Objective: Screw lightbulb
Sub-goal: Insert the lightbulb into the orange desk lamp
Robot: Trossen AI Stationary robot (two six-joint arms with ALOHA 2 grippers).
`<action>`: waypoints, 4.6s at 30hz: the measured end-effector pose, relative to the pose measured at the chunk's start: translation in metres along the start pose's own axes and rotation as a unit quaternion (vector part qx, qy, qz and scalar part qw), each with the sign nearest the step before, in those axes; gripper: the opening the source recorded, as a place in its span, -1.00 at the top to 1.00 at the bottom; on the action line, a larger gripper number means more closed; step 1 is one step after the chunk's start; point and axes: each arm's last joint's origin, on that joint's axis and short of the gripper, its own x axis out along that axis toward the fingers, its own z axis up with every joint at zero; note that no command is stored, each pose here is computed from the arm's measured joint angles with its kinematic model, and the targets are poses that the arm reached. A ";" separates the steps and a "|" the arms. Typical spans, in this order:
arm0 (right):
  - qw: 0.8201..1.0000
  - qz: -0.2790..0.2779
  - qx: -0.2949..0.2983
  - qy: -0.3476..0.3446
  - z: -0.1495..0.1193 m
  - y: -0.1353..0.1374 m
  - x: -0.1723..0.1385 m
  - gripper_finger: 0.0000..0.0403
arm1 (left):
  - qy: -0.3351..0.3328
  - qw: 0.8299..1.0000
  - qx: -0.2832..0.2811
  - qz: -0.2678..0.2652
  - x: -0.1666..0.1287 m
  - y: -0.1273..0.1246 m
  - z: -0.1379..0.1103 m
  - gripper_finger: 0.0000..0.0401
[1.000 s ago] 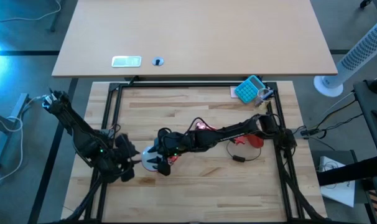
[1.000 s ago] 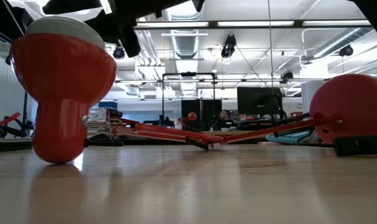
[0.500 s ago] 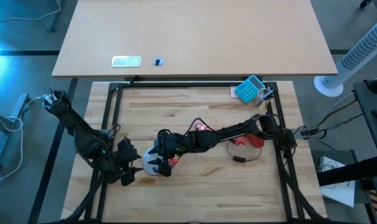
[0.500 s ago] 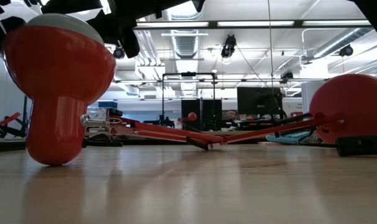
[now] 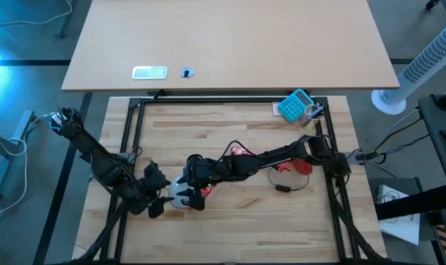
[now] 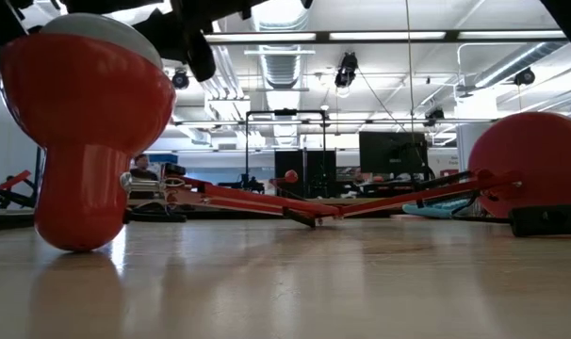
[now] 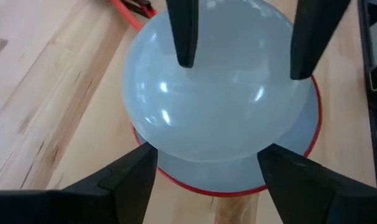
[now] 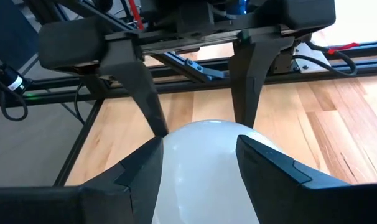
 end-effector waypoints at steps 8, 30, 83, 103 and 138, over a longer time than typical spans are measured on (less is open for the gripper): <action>1.000 0.004 0.010 0.004 0.005 0.005 -0.008 0.01 | -0.004 1.000 0.027 0.002 0.002 0.000 0.002 -0.33; 0.976 -0.125 0.044 0.172 0.009 -0.044 -0.064 0.01 | 0.008 0.999 0.028 -0.016 0.003 -0.001 0.003 -0.33; 0.947 -0.115 0.268 0.136 -0.010 -0.037 -0.024 1.00 | 0.050 0.997 -0.058 -0.025 0.003 0.004 0.009 1.00; 0.934 -0.107 0.309 0.144 -0.005 -0.009 -0.027 1.00 | 0.059 0.997 -0.040 0.020 0.014 0.021 0.013 1.00; 0.943 -0.127 0.288 0.111 -0.004 -0.044 -0.007 1.00 | 0.017 0.994 -0.006 -0.104 -0.009 -0.016 -0.004 1.00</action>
